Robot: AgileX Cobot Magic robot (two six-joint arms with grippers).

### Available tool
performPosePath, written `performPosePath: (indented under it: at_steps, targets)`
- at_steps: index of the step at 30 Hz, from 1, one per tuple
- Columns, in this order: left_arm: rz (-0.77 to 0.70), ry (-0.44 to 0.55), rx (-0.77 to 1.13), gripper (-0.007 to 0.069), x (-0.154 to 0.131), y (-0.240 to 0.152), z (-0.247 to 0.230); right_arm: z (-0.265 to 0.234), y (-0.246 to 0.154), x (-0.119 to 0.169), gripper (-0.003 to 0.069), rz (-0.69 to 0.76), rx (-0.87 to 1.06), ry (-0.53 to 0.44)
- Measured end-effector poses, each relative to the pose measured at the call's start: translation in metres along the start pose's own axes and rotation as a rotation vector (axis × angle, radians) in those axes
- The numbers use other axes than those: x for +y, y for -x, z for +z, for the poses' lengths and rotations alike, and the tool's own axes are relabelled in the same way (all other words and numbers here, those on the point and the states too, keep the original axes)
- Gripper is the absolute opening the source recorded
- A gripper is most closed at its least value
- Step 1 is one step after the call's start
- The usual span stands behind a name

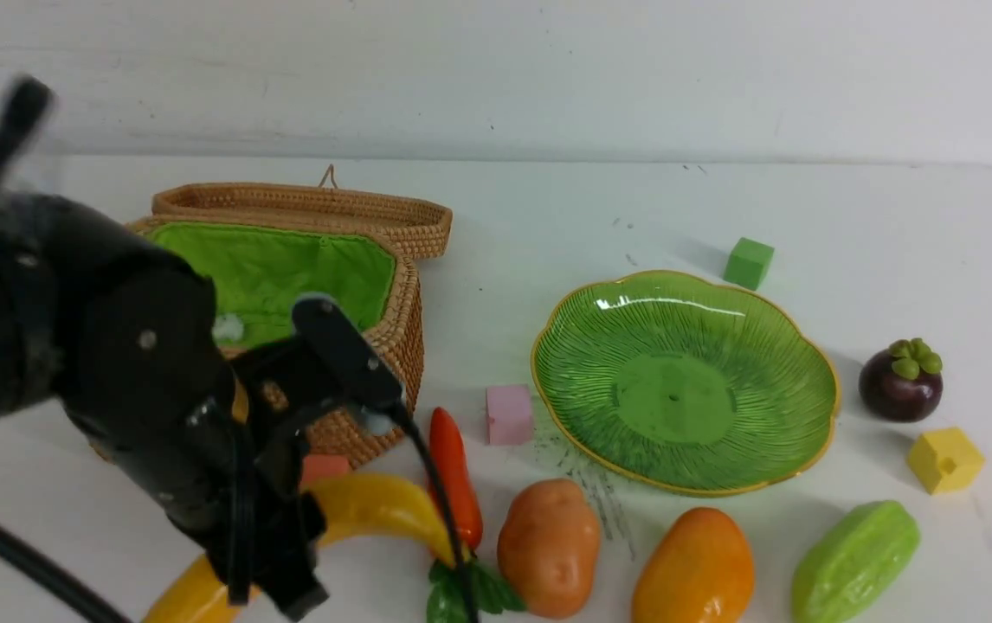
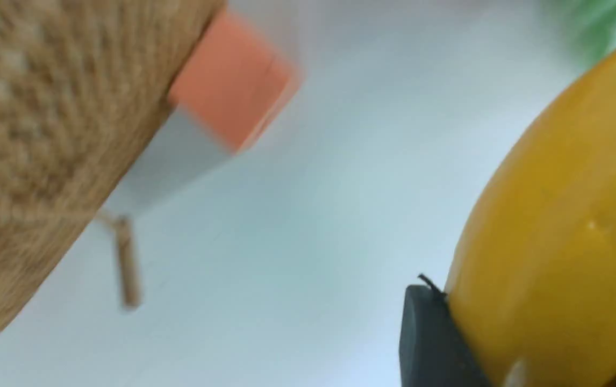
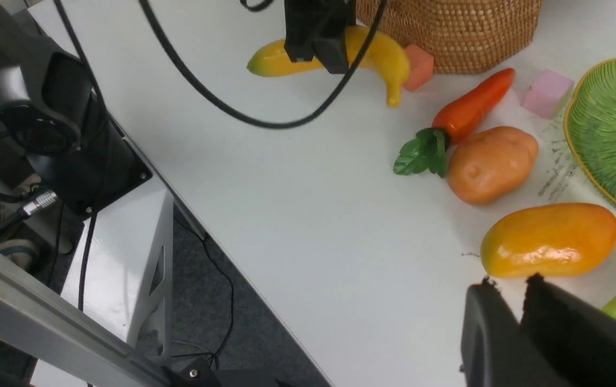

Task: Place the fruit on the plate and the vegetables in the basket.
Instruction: Use the left arm to grab a banana and put it into the right plate

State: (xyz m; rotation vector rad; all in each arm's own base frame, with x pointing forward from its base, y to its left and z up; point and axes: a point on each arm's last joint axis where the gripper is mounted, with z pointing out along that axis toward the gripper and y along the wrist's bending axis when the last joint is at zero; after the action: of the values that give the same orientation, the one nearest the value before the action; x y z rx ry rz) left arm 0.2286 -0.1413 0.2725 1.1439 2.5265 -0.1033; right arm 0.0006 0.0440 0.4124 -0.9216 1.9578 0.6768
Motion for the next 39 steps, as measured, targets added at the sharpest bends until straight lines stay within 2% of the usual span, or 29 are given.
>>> performPosePath:
  at_steps: [2,3,5,11,14,15,18,22,27,31,35,37,39]
  targets:
    - [-0.085,-0.089,-0.118,0.0300,-0.006,0.019,-0.018,0.000,0.002,-0.001,0.0107,0.010,-0.022,-0.009]
    - [-0.093,-0.096,-0.129,0.0300,-0.006,0.022,-0.018,0.000,0.002,-0.001,0.0107,0.015,-0.027,-0.012]
    - [-0.172,-0.190,-0.250,0.0300,-0.007,0.053,-0.027,0.000,0.006,-0.003,0.0107,0.053,-0.066,-0.035]
    - [-0.203,-0.247,-0.380,0.0300,0.006,0.127,-0.010,-0.002,0.010,-0.018,0.0107,0.217,-0.131,-0.190]
    - [-0.170,-0.242,-0.380,0.0300,0.005,0.153,0.010,-0.004,0.009,-0.025,0.0107,0.266,-0.134,-0.268]
    - [-0.129,-0.233,-0.364,0.0300,0.000,0.168,0.028,-0.006,0.008,-0.031,0.0107,0.299,-0.141,-0.327]
    - [-0.060,-0.187,-0.362,0.0300,-0.007,0.194,0.051,-0.008,0.007,-0.037,0.0107,0.334,-0.149,-0.397]
    - [-0.027,-0.103,-0.350,0.0300,-0.003,0.220,0.088,-0.009,0.007,-0.039,0.0107,0.354,-0.154,-0.420]
    - [-0.029,-0.053,-0.350,0.0300,0.004,0.230,0.128,-0.009,0.006,-0.039,0.0107,0.359,-0.150,-0.420]
    - [-0.027,-0.033,-0.400,0.0304,0.006,0.235,0.138,-0.009,0.006,-0.038,0.0107,0.366,-0.146,-0.414]
    - [-0.028,-0.018,-0.443,0.0395,0.007,0.238,0.141,-0.008,0.005,-0.037,0.0109,0.376,-0.133,-0.399]
    - [-0.028,-0.012,-0.459,0.0479,0.007,0.240,0.141,-0.008,0.004,-0.036,0.0111,0.380,-0.125,-0.394]
    - [-0.028,-0.011,-0.461,0.0524,0.008,0.240,0.141,-0.008,0.004,-0.036,0.0111,0.382,-0.120,-0.395]
